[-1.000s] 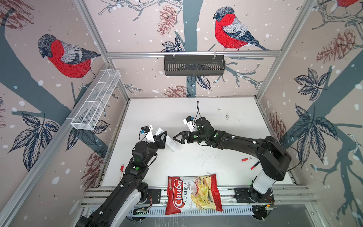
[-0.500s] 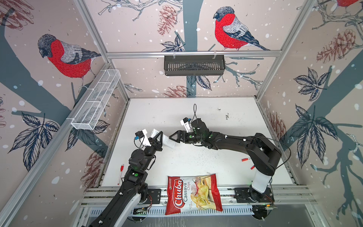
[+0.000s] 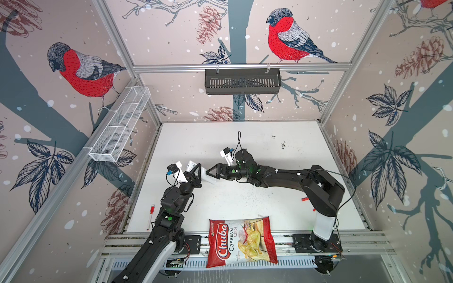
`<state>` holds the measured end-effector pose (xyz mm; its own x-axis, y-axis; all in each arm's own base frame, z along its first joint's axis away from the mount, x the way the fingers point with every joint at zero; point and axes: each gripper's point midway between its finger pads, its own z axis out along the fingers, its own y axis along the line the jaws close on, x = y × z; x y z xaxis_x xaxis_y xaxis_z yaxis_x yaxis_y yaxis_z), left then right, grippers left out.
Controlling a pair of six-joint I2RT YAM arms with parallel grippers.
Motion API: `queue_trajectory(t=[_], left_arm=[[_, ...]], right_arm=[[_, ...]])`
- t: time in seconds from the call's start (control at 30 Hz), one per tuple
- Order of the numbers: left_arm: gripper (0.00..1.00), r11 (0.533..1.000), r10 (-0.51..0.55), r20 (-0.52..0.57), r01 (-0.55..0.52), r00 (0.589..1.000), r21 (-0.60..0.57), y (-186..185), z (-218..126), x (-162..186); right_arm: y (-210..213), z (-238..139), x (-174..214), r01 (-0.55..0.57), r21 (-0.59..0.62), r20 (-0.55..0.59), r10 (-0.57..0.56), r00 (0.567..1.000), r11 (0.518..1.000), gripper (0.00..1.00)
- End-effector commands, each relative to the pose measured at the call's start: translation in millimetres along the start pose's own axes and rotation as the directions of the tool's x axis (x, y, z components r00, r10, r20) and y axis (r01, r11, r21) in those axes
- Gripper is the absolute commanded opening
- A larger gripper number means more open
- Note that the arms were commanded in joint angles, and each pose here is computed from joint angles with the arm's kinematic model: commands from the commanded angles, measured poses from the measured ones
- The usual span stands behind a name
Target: Load the batteries into the remote control
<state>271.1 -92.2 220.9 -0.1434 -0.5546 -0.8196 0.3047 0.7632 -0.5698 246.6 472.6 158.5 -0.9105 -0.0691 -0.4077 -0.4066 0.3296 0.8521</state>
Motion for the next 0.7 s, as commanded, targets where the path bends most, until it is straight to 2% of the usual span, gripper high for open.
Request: queue_trajectory(t=[0.0,0.67], left_arm=[[0.00,0.999,0.000,0.068,-0.003,0.998,0.039,-10.7,-1.4,-17.4],[0.00,0.998,-0.014,0.096,0.008,0.995,0.066,-16.1,-4.9,-23.6]], right_arm=[[8.5,3.5,-3.2,0.013,-0.024,0.011,-0.013,1.000,1.000,0.99],[-17.0,23.2,4.1,-0.008,0.074,-0.015,0.009,1.000,0.997,0.92]])
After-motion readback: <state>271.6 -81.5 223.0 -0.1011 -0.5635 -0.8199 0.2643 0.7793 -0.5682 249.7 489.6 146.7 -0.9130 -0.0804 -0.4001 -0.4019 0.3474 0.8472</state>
